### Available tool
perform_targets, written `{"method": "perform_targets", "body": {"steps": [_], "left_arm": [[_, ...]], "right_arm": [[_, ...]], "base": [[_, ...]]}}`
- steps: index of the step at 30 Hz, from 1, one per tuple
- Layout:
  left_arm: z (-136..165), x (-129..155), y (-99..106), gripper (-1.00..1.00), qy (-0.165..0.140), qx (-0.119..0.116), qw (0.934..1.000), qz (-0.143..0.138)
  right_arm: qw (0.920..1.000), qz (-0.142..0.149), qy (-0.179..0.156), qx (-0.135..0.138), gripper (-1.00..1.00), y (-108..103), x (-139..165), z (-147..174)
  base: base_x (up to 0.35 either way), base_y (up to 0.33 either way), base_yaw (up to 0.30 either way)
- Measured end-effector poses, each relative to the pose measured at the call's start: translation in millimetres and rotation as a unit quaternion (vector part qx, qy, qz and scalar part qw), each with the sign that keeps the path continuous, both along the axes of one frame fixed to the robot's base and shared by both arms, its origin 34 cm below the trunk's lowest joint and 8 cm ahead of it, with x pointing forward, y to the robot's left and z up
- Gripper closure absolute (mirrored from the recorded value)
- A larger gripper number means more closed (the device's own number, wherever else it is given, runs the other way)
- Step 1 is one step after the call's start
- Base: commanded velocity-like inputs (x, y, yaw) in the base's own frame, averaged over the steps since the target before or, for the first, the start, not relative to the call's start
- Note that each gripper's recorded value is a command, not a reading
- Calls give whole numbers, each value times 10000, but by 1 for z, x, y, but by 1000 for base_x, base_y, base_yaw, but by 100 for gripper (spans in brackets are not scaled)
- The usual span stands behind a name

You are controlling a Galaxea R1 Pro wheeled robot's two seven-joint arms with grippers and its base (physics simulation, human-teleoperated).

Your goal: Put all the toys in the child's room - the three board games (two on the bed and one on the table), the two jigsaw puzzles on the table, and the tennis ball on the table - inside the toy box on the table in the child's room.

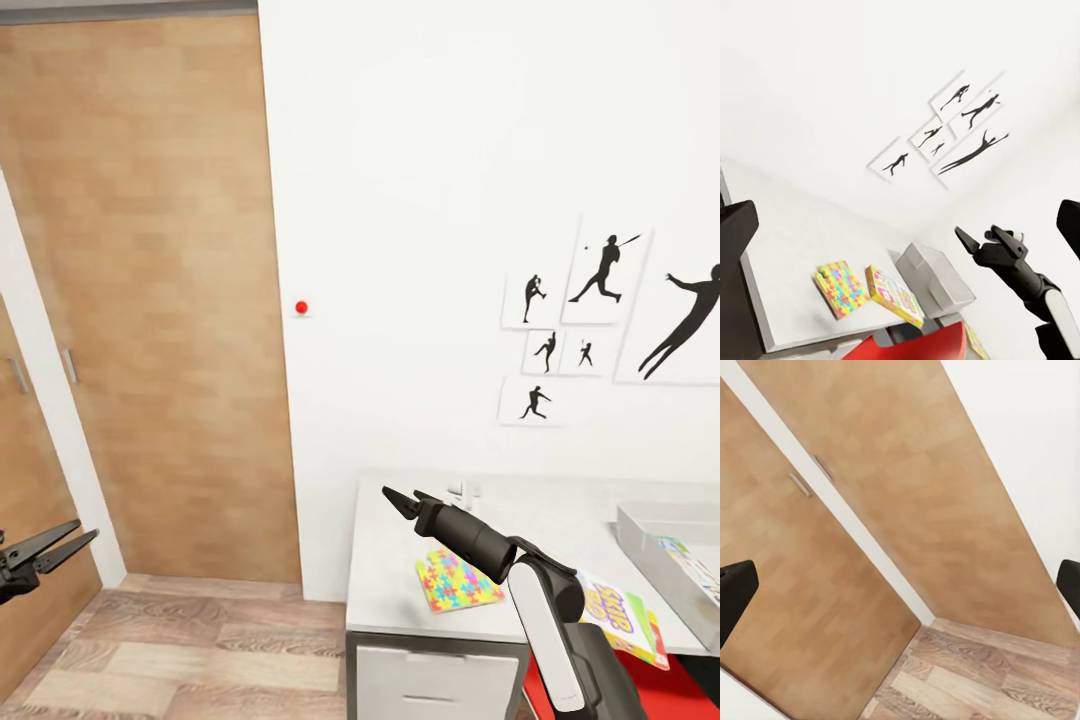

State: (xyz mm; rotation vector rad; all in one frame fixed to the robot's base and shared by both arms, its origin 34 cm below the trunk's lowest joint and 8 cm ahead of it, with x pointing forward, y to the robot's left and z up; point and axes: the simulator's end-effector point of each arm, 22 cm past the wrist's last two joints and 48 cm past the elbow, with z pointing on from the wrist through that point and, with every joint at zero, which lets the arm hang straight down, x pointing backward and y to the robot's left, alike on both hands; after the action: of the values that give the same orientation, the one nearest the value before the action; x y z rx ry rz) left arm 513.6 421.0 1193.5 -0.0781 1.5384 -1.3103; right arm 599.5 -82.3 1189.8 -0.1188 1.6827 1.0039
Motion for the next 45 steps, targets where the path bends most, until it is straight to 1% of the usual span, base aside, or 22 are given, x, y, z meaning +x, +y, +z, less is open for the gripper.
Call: {"method": "perform_targets", "body": {"steps": [6, 14, 16, 18, 20, 21, 23, 24, 26, 27, 28, 31, 34, 41, 45], "left_arm": [[0, 0, -1, -100, -4, 10, 10000, -7], [0, 0, 0, -100, -20, 13, 10000, 7], [0, 0, 0, -100, -27, 21, 10000, 10], [0, 0, 0, -100, -44, 36, 10000, 12], [0, 0, 0, -100, -54, 45, 10000, 13], [0, 0, 0, -100, -56, 46, 10000, 13], [0, 0, 0, -100, -53, 51, 10000, 14], [0, 0, 0, -100, -54, 52, 10000, 14], [0, 0, 0, -100, -52, 55, 10000, 10], [0, 0, 0, -100, -51, 56, 10000, 10], [0, 0, 0, -100, -48, 57, 10000, 7], [-1, 0, -1, -100, -45, 56, 10000, -1], [-1, 0, -2, -100, -43, 51, 10000, -8], [-1, 1, -2, -100, -50, 60, 10000, -8], [-3, 2, -3, -100, -114, 146, 9998, 12]], "right_arm": [[10000, -2, 7, -1, -100, 0, 0, 0], [10000, -25, 28, -12, -100, -1, 1, -1], [9999, -119, 102, -58, -100, -4, 4, -5], [9985, -417, 286, -188, -100, -14, 11, -15], [9942, -816, 574, -396, -100, -29, 19, -31], [9925, -917, 669, -461, -100, -33, 21, -35], [9824, -1297, 1102, -771, -100, -49, 25, -57], [9790, -1387, 1214, -865, -100, -52, 26, -62], [9656, -1710, 1570, -1169, -100, -64, 27, -78], [9622, -1792, 1642, -1227, -100, -67, 27, -81], [9565, -1921, 1756, -1321, -100, -72, 29, -85], [9472, -2079, 1949, -1469, -100, -78, 34, -93], [9434, -2121, 2030, -1544, -100, -80, 35, -97], [9424, -2157, 2014, -1572, -100, -82, 37, -94], [9415, -2162, 2043, -1583, -100, -83, 37, -97]], "base": [[116, 9, -7], [20, 0, 0], [3, 0, 0], [1, 0, 0], [0, 0, 0], [0, 0, 0], [0, 0, 0], [0, 0, 0], [0, 0, 0], [5, 0, 0], [15, 0, 0], [73, 0, 0], [191, 0, 0], [116, 0, 0], [13, 0, 0]]}}
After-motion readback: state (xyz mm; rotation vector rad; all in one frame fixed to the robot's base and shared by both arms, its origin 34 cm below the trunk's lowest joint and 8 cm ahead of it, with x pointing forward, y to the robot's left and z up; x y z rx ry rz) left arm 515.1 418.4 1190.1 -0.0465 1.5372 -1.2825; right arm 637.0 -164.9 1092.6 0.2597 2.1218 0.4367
